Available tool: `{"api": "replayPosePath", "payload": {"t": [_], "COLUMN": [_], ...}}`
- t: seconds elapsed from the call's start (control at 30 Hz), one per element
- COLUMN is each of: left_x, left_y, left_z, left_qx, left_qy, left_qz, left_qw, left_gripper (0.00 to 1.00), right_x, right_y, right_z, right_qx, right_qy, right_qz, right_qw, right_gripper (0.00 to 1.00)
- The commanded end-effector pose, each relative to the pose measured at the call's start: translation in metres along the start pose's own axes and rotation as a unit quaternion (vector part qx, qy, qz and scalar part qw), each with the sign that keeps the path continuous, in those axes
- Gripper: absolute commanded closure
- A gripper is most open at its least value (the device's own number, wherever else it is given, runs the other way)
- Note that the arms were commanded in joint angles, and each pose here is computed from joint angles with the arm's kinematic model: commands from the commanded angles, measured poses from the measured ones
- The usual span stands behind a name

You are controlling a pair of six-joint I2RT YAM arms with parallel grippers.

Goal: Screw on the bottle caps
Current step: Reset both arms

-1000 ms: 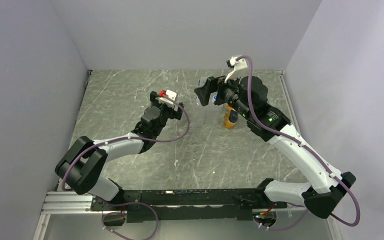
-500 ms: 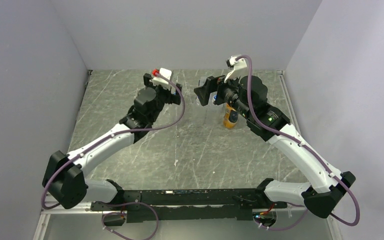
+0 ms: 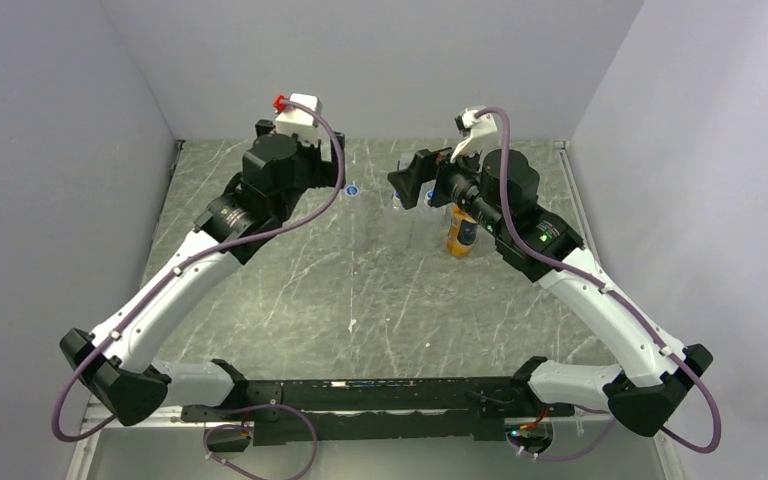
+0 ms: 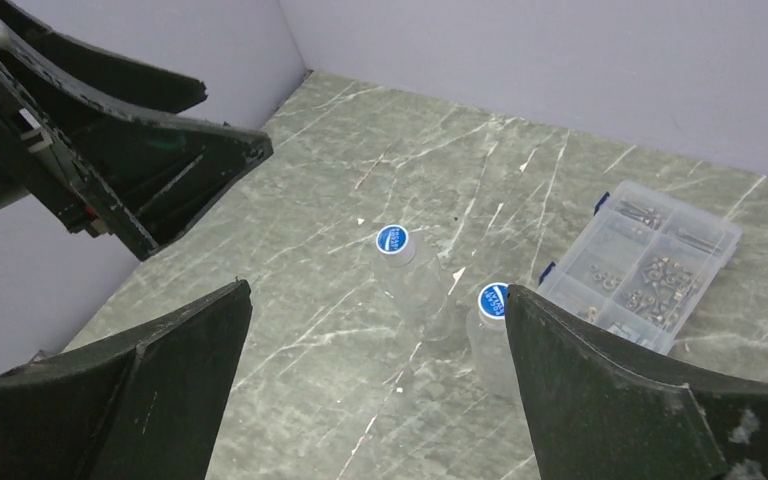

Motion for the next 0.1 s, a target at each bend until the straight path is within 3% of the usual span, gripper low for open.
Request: {"api": "replayPosePath", "payload": {"t": [0.0,0.07], "left_x": [0.0124,0.013], "left_y": [0.0172,0.0183], "left_z": [0.0003,-0.0005], "left_qx": [0.021,0.027], "left_qy": [-0.001,0.0], "left_qz": [0.025,0.027], "left_qw": [0.999,0.999], "left_gripper": [0.01,0.01], "right_x": [0.0068,0.0056], "right_y": [0.0083,0.0086], "right_z": [0.0275,0.0262], "right_qx": [-0.043,-0.042], "right_qy": [-0.008,-0.007], "right_qz": [0.01,0.007], "right_qw": [0.999,0.999], "right_gripper": [0.0,0.0]}}
Point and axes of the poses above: each gripper's point midway between its finger pads, its own y axis back along the fingers, its own x axis along the line the jaws close on, z = x × y, the point moved 4 cm from there along y, back along the fingers, and after that the axes turned 2 degrees about -y, right-handed, at the moved point
